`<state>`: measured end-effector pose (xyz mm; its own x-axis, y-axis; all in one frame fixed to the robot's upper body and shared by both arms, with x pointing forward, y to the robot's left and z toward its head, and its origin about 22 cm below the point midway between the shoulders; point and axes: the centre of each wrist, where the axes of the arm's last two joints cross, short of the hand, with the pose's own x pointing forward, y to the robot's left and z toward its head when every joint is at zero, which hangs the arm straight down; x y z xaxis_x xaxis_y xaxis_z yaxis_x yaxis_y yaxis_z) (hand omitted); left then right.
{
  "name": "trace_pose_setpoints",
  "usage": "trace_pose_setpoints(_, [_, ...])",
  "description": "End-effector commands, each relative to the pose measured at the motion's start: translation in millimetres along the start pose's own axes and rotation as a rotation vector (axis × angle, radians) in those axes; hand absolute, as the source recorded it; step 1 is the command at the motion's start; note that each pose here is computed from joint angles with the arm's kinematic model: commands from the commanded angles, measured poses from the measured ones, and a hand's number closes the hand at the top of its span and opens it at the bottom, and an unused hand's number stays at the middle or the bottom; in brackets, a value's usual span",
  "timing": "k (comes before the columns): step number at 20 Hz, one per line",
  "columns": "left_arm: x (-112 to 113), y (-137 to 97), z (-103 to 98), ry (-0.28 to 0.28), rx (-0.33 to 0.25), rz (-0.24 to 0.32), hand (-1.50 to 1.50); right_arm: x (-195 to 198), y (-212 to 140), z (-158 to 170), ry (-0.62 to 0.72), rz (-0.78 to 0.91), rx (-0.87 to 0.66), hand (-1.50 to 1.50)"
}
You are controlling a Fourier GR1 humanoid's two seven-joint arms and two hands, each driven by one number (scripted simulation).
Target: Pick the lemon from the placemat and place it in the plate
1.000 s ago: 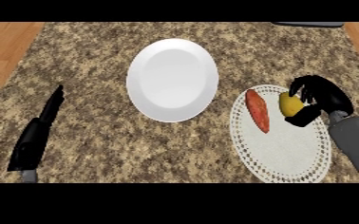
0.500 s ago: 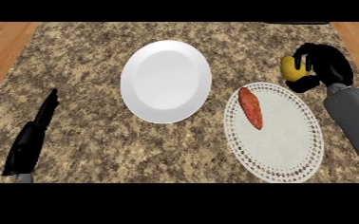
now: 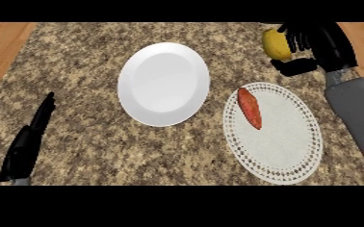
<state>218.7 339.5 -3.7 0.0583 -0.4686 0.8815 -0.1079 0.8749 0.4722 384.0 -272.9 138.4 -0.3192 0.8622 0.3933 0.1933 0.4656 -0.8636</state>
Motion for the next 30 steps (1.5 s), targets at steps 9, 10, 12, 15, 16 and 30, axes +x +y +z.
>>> trace_pose_setpoints(9, [7.3,4.2,-3.2,-0.013,-0.006,0.005,0.0,131.5,8.0,-25.9,-0.167,-0.176,0.06,1.5])
trace_pose_setpoints(10, [-0.9,-10.6,-2.2,-0.008,-0.013,0.003,0.0,131.4,17.7,-31.9,-0.159,-0.17,0.061,1.5])
trace_pose_setpoints(12, [1.7,-18.2,8.0,-0.029,-0.019,0.005,0.0,155.3,29.7,-48.7,-0.133,-0.182,0.106,1.5])
trace_pose_setpoints(15, [-2.0,-8.8,0.5,-0.032,-0.019,0.002,0.0,187.9,58.7,-52.9,-0.109,-0.223,0.148,1.5])
trace_pose_setpoints(16, [-3.3,-15.5,-1.4,-0.023,-0.018,0.015,0.0,186.1,62.4,-54.6,-0.114,-0.194,0.168,1.5])
trace_pose_setpoints(30, [7.3,-6.9,-7.9,-0.044,-0.056,-0.005,0.0,203.6,147.3,-63.4,-0.013,-0.165,0.367,1.5])
